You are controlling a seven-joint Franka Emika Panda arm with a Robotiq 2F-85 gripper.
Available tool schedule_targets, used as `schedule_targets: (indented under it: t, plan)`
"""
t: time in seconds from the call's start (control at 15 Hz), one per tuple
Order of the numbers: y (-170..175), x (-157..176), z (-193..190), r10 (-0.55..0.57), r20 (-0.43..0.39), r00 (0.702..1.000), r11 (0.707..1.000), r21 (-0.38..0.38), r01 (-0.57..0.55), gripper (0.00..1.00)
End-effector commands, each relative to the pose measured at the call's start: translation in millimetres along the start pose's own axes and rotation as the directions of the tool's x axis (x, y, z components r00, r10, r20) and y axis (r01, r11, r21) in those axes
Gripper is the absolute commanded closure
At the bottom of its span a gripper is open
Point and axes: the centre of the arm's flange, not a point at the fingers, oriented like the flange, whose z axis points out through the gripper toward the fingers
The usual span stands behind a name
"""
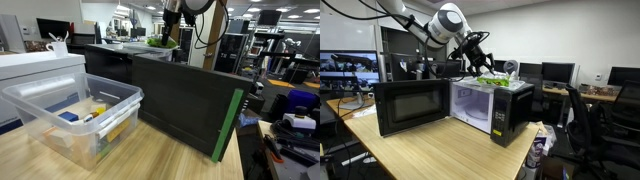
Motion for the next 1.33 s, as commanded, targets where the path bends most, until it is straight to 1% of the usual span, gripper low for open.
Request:
schedule_targets:
  t: [0.0,0.13,0.2,0.27,0.47,0.6,0.67,0.8,0.87,1.07,1.13,1.27]
  plan:
    - [-31.4,-27.1,-31.7,-0.041,-0.058,0.997,0.998,0.036,0.043,0.75]
    - [-41.3,-20.0,-42.8,-0.047,-0.145,0.988,0.999,0.02,0.05,0.79]
    - [-48.2,-11.4,-47.9,-0.046,-0.224,0.974,0.999,0.005,0.048,0.82]
    - [-49.2,-8.1,-50.8,-0.046,-0.251,0.967,0.999,0.004,0.049,0.82]
    - [-53.1,0.6,-62.8,-0.045,-0.371,0.928,0.999,-0.019,0.041,0.84]
    - [-51.9,1.8,-71.1,-0.044,-0.428,0.903,0.998,-0.055,0.022,0.9]
    - [-49.4,2.1,-77.4,-0.04,-0.459,0.887,0.996,-0.086,0.0,0.9]
    - [-41.2,0.1,-86.7,-0.028,-0.47,0.882,0.994,-0.109,-0.027,0.9]
    - [-32.1,-6.3,-101.2,-0.018,-0.452,0.892,0.993,-0.111,-0.037,0.9]
    - [-21.1,-27.1,-132.1,-0.019,-0.423,0.906,0.994,-0.106,-0.028,0.9]
    - [-18.9,-39.0,-143.7,-0.024,-0.406,0.914,0.995,-0.103,-0.019,0.9]
    - [-17.8,-63.7,-155.2,-0.048,-0.347,0.937,0.994,-0.104,0.013,0.9]
